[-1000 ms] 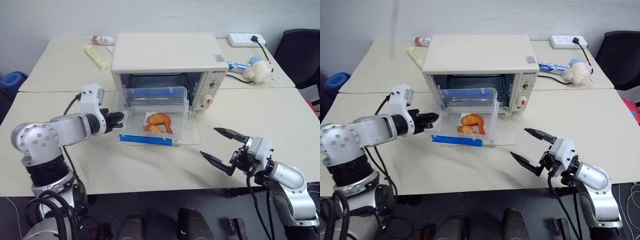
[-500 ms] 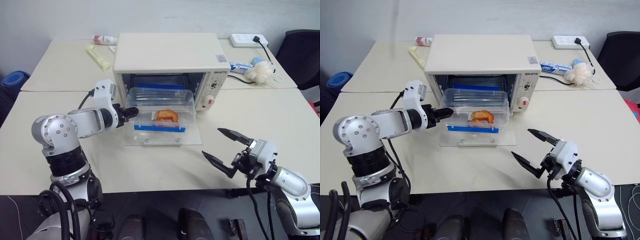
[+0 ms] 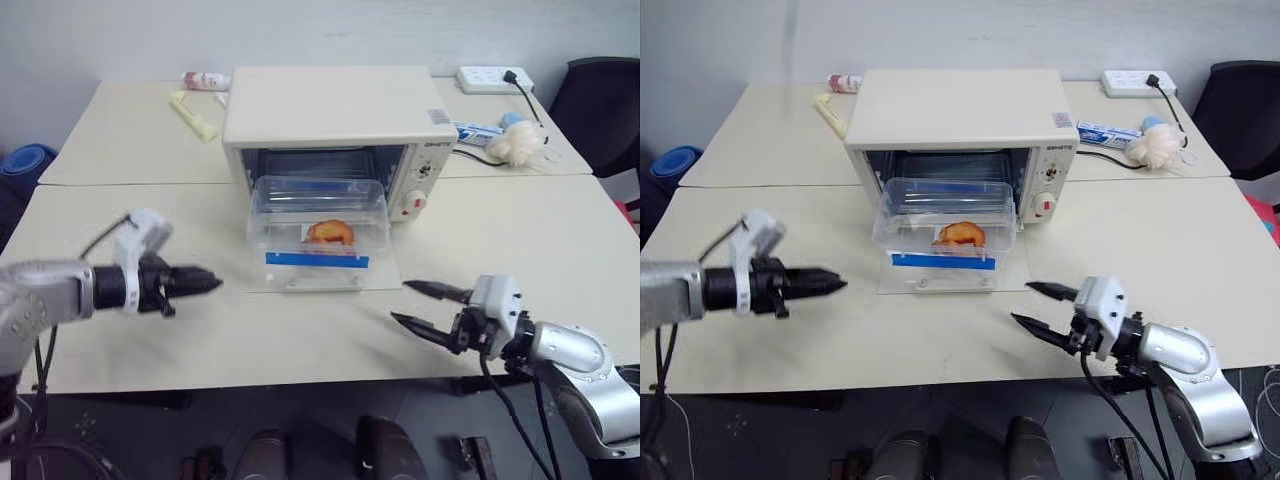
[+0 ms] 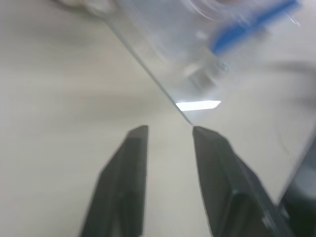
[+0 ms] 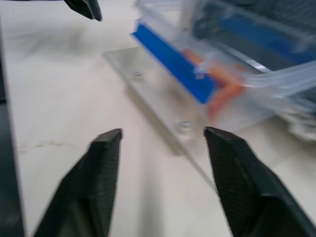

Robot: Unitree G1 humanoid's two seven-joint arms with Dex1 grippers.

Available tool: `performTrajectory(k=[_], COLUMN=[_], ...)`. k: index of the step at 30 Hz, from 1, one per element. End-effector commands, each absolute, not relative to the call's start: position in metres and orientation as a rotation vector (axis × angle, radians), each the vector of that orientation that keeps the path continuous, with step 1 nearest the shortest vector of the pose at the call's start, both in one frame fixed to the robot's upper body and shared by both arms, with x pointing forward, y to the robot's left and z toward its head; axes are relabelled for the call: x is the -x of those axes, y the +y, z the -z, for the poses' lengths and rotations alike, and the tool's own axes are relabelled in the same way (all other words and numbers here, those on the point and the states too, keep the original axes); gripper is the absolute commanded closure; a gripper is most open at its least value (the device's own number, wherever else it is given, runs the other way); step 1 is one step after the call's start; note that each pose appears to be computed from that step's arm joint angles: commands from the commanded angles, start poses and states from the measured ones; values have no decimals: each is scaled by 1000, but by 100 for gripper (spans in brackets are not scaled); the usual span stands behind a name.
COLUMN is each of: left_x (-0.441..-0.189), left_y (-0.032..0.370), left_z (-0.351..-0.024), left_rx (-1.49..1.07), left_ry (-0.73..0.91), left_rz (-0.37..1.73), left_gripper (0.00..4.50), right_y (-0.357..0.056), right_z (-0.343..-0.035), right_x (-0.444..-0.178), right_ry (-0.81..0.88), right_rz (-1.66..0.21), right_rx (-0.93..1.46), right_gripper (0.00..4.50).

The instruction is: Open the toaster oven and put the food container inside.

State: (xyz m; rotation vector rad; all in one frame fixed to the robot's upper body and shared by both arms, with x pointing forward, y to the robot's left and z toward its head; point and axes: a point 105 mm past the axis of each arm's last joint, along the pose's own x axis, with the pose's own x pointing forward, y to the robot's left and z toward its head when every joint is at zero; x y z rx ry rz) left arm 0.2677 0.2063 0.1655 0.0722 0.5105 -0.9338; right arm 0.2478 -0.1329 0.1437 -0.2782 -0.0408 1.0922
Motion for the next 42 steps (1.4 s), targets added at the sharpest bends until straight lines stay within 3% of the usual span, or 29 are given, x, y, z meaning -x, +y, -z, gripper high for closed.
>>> performTrajectory(k=[1,2,5,6,10,14,29,34,40,42], left_x=[-265,-266,-277,-283,-301,-336,-404,-396,-353,-334], left_y=[189,182,164,159,146,140,122,117,142,158], left_z=[-162,-158,-149,-148,-141,-138,-174,-173,-162,-155], left_rx=[-187,-182,-183,-182,-188,-115,68,68,-3,-36], left_ry=[340,315,237,209,170,177,-25,-21,74,146], left_rz=[1110,1128,1135,1117,1057,897,587,628,744,779], left_gripper=[422,450,450,450,450,450,450,450,450,412], right_y=[-116,-113,-107,-105,-103,-101,-91,-91,-102,-118], right_z=[-142,-141,-141,-142,-141,-150,-186,-188,-181,-181], right_x=[-253,-257,-276,-282,-299,-330,-400,-399,-356,-345], right_ry=[-9,-6,-10,-15,-34,-73,-193,-196,-130,-116], right_rz=[-1133,-1137,-1097,-1081,-1059,-958,-737,-753,-940,-938], right_rx=[303,316,322,322,361,364,295,266,256,267], right_gripper=[296,333,434,447,447,447,447,447,447,450])
